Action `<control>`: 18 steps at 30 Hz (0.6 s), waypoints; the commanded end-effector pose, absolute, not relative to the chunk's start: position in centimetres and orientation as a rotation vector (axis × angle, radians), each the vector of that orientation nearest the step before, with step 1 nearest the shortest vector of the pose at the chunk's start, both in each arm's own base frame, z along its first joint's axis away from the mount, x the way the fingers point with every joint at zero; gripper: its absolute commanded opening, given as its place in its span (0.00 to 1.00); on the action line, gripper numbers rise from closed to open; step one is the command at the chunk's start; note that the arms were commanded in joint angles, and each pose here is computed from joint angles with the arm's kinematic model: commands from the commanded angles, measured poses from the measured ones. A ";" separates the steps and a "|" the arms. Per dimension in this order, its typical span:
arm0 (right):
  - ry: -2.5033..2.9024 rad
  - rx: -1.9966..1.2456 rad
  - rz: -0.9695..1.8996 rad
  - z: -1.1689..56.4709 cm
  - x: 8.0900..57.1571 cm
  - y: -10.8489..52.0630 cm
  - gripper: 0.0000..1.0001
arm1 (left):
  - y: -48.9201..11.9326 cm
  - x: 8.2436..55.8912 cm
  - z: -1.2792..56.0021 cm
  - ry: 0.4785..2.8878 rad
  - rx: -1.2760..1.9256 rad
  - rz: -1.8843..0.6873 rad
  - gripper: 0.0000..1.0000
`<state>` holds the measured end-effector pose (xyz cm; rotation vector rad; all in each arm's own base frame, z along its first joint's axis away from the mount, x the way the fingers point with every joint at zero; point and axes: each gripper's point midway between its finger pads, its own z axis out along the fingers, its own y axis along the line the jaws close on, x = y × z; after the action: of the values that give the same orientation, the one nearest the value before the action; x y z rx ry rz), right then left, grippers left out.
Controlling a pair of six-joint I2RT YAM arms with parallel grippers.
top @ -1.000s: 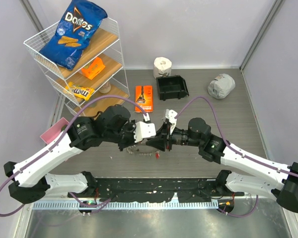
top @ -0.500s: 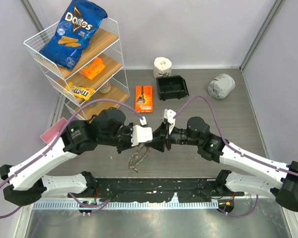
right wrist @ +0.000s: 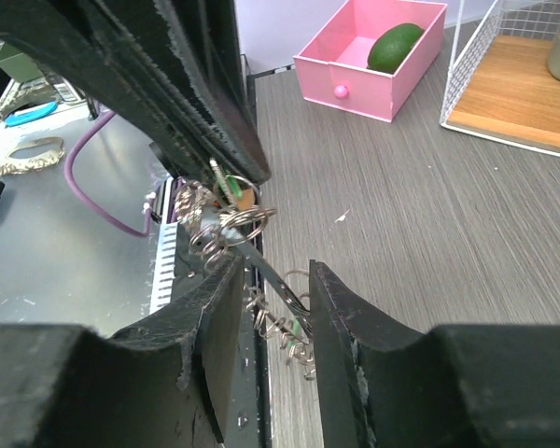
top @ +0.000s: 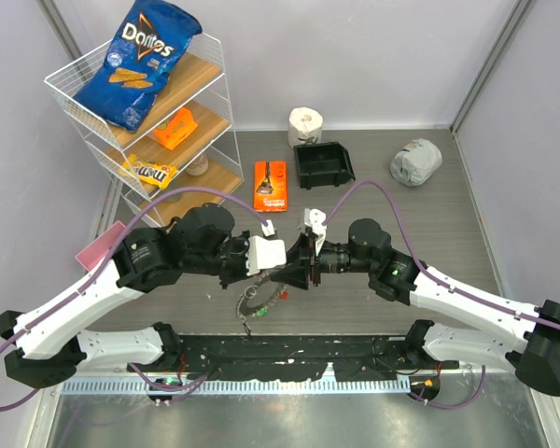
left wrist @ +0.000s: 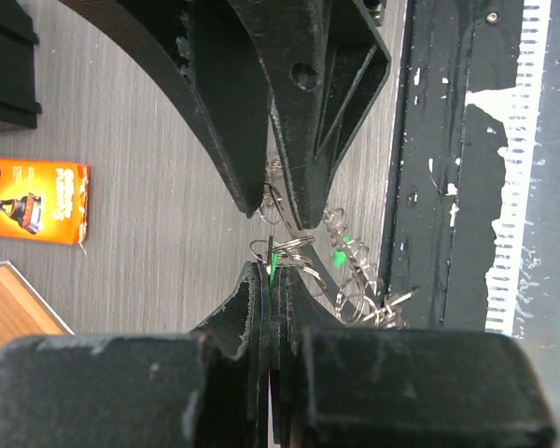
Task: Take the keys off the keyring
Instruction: Remove the key from the keyring.
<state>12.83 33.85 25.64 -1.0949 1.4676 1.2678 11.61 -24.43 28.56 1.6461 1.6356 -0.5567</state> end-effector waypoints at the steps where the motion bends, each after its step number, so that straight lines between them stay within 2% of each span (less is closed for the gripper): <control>1: 1.347 -1.128 1.320 28.0 11.5 33.9 0.39 | -25.4 12.8 31.5 1.518 1.554 -0.539 0.00; 6: 1.350 -1.135 1.323 27.7 11.3 33.7 0.31 | -25.6 13.4 31.7 1.513 1.530 -0.517 0.00; 18: 1.411 -1.111 1.282 26.5 12.0 33.5 0.32 | -25.7 13.7 32.1 1.503 1.500 -0.510 0.00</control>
<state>11.93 33.49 25.54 -1.1227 1.4465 1.2946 12.96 -24.62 28.89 1.5953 1.6268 -0.4945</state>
